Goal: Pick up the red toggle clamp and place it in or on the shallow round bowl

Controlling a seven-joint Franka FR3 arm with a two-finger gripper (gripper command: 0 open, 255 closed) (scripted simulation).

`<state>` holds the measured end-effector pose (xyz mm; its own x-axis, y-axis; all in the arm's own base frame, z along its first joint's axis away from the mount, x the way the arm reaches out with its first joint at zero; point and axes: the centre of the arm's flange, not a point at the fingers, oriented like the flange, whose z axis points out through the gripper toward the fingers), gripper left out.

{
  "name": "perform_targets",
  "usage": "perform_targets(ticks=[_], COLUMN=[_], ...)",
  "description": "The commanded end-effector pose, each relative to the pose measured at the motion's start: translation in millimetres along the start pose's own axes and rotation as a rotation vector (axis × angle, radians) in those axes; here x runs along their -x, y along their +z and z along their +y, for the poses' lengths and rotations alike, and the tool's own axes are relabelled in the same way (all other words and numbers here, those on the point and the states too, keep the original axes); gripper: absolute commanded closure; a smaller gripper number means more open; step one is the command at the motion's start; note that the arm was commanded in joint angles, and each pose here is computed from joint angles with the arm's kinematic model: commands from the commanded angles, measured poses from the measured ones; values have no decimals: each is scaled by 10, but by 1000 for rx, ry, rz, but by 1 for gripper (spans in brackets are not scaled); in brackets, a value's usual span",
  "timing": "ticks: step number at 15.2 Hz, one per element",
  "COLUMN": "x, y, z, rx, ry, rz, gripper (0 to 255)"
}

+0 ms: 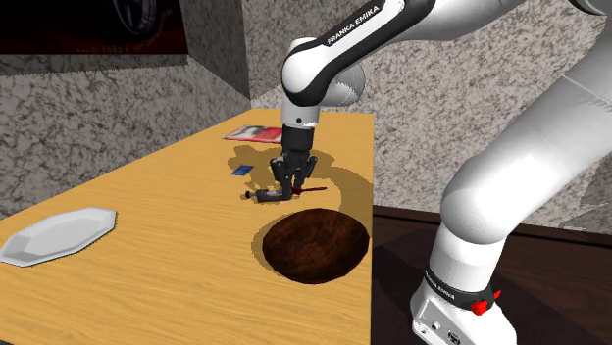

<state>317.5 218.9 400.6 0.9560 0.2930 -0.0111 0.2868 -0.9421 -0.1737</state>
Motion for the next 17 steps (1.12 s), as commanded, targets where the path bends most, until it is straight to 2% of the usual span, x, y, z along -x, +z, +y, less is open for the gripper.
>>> perform_targets(ticks=[1,15,17], x=[-7,1,250], y=[-107,-797,-788], z=[-27,-149,-235], rx=[0,0,0], ry=[0,0,0], rz=[0,0,0], gripper=[255,255,255])
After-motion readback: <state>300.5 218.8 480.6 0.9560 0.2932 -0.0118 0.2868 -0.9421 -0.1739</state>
